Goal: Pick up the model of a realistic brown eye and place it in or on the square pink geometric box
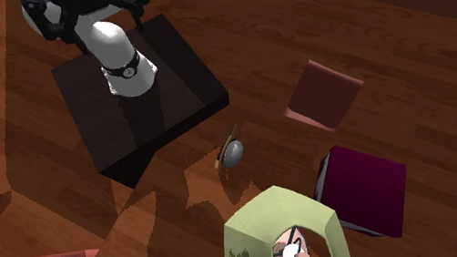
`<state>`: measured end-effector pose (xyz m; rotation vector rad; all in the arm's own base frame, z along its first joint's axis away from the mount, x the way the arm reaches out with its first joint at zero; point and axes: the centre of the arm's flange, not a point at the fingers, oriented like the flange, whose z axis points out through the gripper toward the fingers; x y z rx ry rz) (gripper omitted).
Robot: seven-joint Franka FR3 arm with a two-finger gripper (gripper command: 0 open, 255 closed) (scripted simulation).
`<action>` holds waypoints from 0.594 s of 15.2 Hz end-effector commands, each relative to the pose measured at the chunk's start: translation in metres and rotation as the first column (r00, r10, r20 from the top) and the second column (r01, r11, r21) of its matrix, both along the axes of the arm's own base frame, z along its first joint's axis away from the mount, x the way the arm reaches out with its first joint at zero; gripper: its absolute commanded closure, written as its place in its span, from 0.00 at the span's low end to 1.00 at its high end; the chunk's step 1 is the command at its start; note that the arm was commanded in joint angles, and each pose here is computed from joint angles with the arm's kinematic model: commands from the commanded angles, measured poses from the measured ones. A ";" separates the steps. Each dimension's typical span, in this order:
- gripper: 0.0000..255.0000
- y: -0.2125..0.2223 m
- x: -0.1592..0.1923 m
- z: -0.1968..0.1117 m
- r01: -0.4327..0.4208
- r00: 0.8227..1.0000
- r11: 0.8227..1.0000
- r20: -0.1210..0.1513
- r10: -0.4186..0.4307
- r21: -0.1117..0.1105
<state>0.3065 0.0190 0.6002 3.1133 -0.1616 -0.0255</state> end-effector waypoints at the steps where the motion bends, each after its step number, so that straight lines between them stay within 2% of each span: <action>1: 0.00 0.000 0.000 0.000 0.000 1.000 1.000 0.000 0.000 0.000; 9: 0.00 0.024 0.001 -0.101 0.092 0.995 0.995 0.026 -0.093 0.039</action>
